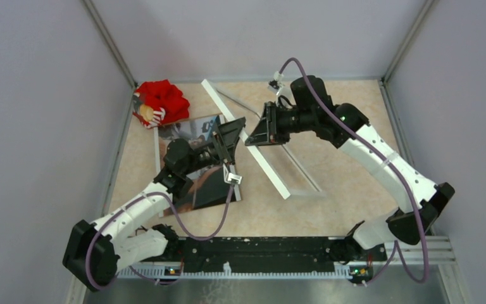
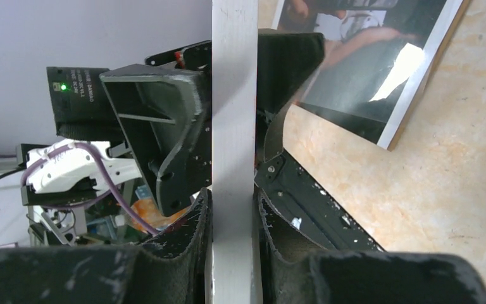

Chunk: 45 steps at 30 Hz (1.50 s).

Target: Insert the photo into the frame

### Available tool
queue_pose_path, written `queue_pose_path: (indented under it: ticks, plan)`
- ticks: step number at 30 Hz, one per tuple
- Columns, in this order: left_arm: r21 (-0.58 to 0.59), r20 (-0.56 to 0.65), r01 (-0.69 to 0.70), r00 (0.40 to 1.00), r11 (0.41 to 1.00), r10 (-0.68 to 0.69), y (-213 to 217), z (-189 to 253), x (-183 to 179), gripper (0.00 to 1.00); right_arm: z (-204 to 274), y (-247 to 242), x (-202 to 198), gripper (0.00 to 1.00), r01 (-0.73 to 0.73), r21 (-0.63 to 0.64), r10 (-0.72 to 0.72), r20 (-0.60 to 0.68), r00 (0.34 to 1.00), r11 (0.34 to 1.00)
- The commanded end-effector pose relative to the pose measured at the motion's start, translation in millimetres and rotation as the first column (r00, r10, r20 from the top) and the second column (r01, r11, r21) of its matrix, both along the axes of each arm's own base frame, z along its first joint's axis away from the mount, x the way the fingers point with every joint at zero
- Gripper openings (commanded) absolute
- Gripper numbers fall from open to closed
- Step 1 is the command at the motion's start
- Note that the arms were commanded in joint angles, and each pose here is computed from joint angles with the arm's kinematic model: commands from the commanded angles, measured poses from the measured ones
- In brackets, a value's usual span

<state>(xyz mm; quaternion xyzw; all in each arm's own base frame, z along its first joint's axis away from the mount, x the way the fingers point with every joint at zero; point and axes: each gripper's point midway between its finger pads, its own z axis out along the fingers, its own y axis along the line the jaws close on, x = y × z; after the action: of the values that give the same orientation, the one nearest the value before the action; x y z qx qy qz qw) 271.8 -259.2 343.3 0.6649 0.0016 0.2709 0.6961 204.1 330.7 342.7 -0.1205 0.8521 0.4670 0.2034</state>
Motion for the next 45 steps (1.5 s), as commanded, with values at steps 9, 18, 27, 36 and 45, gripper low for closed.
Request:
queue_pose_path:
  ticks: [9,18,27,36,45]
  plan:
    - [-0.074,0.157,-0.047,0.986,0.996,0.058,6.2,37.1,-7.7,0.21,26.1,-11.6,13.2,0.35,0.036,0.048,-0.04,0.099,0.994,0.998]
    - [0.052,-0.086,-0.019,0.996,0.998,0.024,-3.4,25.0,0.7,0.09,45.4,-88.1,27.5,0.73,0.219,-0.291,-0.094,0.387,0.917,0.931]
    - [0.117,-0.191,0.018,0.982,0.993,0.004,-30.9,26.8,20.9,0.13,19.7,-80.0,2.0,0.77,0.182,-0.479,0.05,0.432,0.9,0.859]
    - [0.126,-0.204,0.056,0.978,0.99,-0.029,-61.7,24.4,22.2,0.13,0.3,-81.2,21.9,0.64,0.296,-0.599,0.038,0.48,0.876,0.744]
    - [0.054,-0.234,0.028,0.972,0.998,-0.014,-57.0,34.6,23.4,0.55,-8.1,-84.8,43.7,0.0,0.399,-0.621,-0.017,0.528,0.849,0.674]
